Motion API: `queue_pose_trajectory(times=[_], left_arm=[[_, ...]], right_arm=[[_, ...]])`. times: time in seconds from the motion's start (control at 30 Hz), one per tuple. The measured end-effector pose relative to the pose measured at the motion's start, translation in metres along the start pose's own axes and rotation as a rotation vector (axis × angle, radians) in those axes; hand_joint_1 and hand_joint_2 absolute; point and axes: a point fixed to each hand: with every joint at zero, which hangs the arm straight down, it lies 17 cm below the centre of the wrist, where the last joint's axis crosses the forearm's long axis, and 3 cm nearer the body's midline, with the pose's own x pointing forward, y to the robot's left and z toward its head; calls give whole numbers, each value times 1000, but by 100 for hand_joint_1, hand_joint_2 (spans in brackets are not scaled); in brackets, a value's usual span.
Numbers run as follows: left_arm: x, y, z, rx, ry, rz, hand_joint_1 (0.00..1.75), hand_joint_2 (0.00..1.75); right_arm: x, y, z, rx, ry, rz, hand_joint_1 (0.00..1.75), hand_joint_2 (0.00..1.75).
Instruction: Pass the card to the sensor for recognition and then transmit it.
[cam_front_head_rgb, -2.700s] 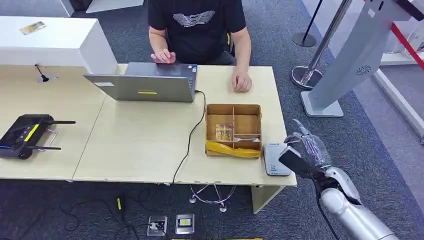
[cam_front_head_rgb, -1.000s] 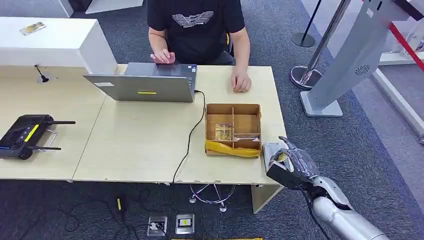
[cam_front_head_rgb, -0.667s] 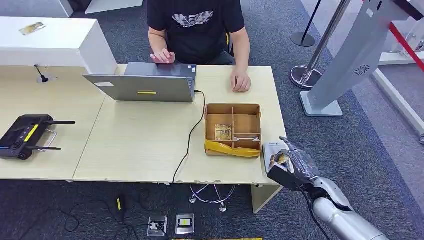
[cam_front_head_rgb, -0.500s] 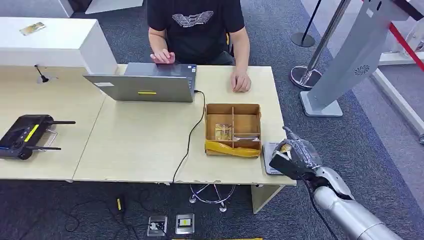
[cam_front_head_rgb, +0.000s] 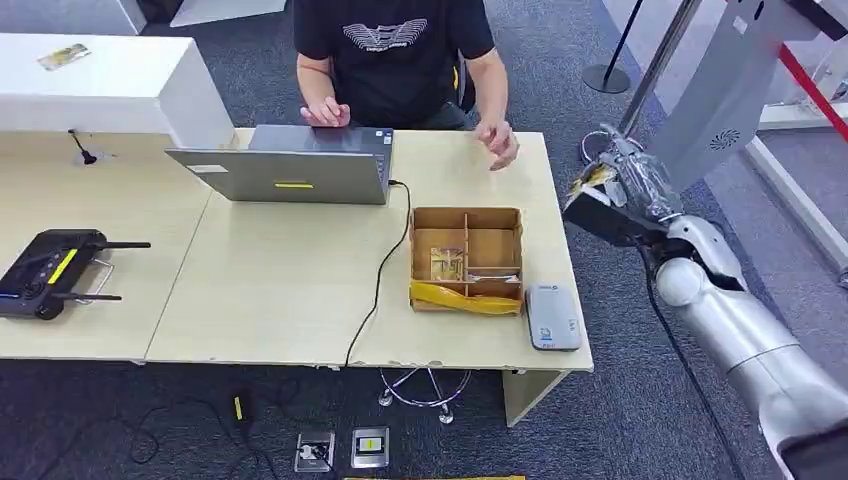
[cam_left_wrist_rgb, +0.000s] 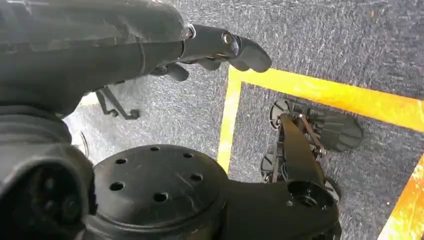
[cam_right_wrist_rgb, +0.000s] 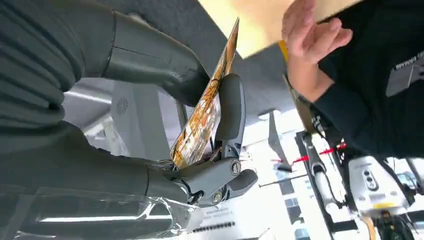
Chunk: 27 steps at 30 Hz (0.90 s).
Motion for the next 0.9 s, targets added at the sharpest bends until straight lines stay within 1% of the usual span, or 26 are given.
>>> queue_pose_trajectory(times=[0.13,0.27,0.43,0.6,0.73,0.9], left_arm=[[2,-1,0,-14,-19,-30,0,0],[5,-3,1,-28,-38,-64,0,0],[8,-6,1,-45,-60,-96,0,0],[8,-5,1,-47,-65,-126,0,0],[7,-2,1,-42,-59,-137,0,0],[5,2,0,-33,-47,-146,0,0]], right_arm=[[7,-16,-13,-3,9,31,175,175],[29,-10,-21,7,5,51,175,175],[62,15,-24,24,-40,75,175,175],[88,49,-20,53,-68,56,175,175],[97,64,-15,65,-78,42,175,175],[101,70,-13,74,-81,39,175,175]])
